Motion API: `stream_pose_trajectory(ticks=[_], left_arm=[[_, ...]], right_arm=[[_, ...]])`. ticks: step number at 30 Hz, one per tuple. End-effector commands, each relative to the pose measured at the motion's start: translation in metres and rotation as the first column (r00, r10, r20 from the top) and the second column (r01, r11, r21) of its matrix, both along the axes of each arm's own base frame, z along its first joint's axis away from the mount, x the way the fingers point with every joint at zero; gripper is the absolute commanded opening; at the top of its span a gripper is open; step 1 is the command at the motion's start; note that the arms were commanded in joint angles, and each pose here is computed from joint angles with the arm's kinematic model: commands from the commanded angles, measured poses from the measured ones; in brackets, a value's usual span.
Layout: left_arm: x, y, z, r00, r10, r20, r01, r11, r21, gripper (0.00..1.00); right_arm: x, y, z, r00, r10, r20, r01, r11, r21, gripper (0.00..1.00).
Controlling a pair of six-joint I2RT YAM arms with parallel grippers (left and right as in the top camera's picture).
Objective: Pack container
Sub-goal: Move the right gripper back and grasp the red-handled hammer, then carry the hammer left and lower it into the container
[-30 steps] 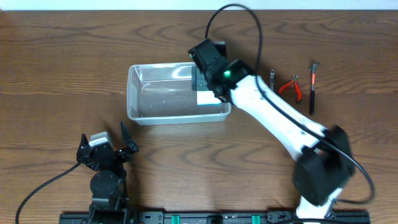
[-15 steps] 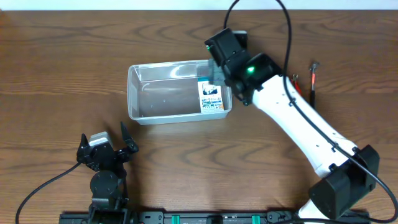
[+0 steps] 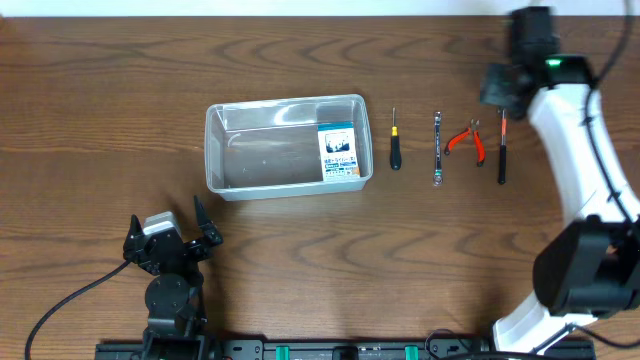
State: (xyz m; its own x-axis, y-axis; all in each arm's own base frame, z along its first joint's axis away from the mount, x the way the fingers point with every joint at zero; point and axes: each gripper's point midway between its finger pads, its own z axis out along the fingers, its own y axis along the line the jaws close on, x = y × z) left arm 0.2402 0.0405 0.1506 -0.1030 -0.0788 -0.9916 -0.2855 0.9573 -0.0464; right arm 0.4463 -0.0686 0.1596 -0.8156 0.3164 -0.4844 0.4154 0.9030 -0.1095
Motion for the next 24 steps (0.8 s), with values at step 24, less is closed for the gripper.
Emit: stream_pose_trajectory(ticks=[24], left_arm=[[-0.002,0.003,-0.016,0.999,0.016,-0.048,-0.016,1.000,0.009,0.98]], right_arm=[[0.007,-0.017,-0.165,0.968,0.040,-0.248,0.013,0.977,0.211,0.54]])
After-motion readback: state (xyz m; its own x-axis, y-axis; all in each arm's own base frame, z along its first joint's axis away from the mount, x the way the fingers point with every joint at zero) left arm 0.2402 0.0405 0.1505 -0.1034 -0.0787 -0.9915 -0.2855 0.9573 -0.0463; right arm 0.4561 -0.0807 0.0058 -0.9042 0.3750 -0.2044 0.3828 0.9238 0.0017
